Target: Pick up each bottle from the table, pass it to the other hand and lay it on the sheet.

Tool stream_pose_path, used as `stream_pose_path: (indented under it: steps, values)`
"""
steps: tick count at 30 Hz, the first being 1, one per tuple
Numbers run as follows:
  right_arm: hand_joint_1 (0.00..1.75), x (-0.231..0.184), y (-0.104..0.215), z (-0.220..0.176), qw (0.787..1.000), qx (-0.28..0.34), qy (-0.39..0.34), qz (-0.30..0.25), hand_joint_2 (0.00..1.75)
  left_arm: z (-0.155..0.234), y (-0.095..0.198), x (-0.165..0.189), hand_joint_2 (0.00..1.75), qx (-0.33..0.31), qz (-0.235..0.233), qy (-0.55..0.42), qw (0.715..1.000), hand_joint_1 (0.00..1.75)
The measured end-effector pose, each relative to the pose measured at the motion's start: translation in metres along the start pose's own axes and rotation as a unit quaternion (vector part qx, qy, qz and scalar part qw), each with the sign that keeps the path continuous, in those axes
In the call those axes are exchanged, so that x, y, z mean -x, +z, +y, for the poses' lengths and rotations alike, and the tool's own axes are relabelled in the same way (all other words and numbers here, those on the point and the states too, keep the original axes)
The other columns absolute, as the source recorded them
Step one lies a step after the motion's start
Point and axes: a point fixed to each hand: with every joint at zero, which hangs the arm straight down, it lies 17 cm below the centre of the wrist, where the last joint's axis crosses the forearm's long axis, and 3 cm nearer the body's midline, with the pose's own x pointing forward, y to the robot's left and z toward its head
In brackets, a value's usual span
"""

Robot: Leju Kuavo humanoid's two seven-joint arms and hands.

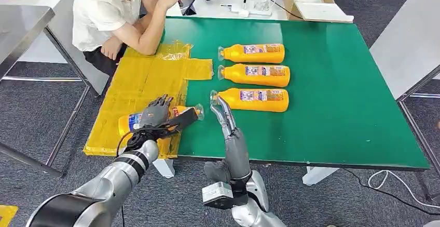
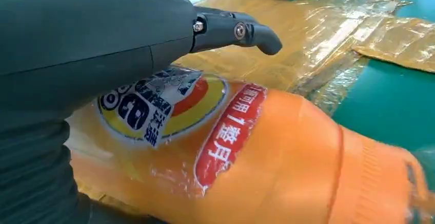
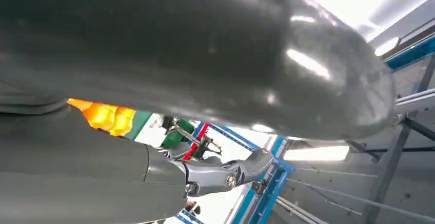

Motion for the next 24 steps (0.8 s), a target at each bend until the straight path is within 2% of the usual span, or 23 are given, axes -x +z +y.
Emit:
stream_pose_path:
  steps: [1,3,9,12,13,17,21,24]
  values:
    - [0.0,0.0,0.0,-0.002,1.0,0.005,0.0,0.0,0.0,-0.004,0.0,-0.018,0.0,0.024,-0.039,0.055,0.997,0.0]
    - [0.0,0.001,-0.001,-0.005,1.0,0.012,0.001,-0.001,0.0,-0.004,0.003,-0.045,0.0,0.049,-0.082,0.157,0.983,0.0]
    - [0.0,0.003,0.004,-0.004,1.0,0.014,0.001,0.002,0.0,0.002,0.013,-0.077,0.0,0.061,-0.138,0.317,0.936,0.0]
    - [0.0,0.003,0.006,-0.003,1.0,0.01,0.003,0.0,0.0,0.003,0.016,-0.081,0.0,0.063,-0.148,0.341,0.926,0.0]
    - [0.0,0.003,0.006,-0.003,1.0,0.01,0.003,0.0,0.0,0.004,0.018,-0.085,1.75,0.066,-0.158,0.365,0.915,0.0]
    - [0.0,0.003,0.01,-0.003,1.0,0.01,0.006,-0.001,0.0,0.025,0.03,-0.102,1.75,0.055,-0.204,0.506,0.837,0.0]
    - [0.0,0.003,0.012,-0.001,1.0,0.005,0.006,-0.002,0.0,0.031,0.034,-0.101,1.75,0.047,-0.211,0.533,0.818,0.0]
    - [0.0,0.003,0.014,0.0,1.0,0.002,0.009,-0.004,0.0,0.039,0.037,-0.099,1.75,0.033,-0.214,0.569,0.793,0.0]
